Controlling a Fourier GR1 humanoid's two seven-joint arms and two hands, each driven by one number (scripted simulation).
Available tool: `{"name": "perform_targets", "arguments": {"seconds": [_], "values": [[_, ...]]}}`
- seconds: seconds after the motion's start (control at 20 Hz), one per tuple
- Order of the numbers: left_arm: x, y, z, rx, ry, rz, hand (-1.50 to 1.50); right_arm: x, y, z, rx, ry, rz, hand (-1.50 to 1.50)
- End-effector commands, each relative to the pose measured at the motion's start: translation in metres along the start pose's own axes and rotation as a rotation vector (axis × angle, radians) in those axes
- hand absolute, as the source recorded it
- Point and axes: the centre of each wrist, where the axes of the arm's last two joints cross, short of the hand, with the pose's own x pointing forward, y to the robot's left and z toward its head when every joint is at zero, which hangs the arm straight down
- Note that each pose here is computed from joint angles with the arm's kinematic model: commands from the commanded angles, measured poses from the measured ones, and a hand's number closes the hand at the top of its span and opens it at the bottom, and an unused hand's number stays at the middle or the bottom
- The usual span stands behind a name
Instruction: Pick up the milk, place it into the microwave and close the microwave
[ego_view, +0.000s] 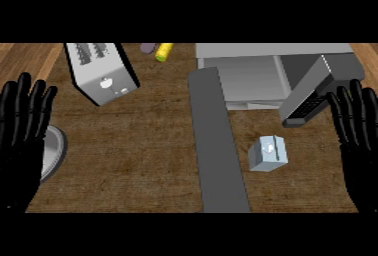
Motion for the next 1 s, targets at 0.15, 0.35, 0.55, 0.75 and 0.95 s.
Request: {"name": "perform_targets", "arguments": {"seconds": [0.15,0.35,0.55,0.75,0.95], "values": [[-0.002,0.001,0.001,0.028,0.033,-0.037,-1.5,0.022,0.038,-0.001,0.069,-0.014,-0.09,-1.5],[-0.006,-0.02,0.017,0.105,0.134,0.133,-1.5,0.018,0.071,-0.007,0.28,0.073,-0.35,-1.5],[-0.011,-0.019,0.032,0.137,0.172,0.147,-1.5,0.044,0.084,0.018,0.299,0.09,-0.394,-1.5],[0.018,-0.01,0.06,0.128,0.171,0.14,-1.5,0.053,0.088,0.018,0.306,0.105,-0.38,-1.5],[-0.011,0.002,0.075,0.151,0.16,0.142,-1.5,0.042,0.088,0.03,0.2,0.07,-0.298,-1.5]]}}
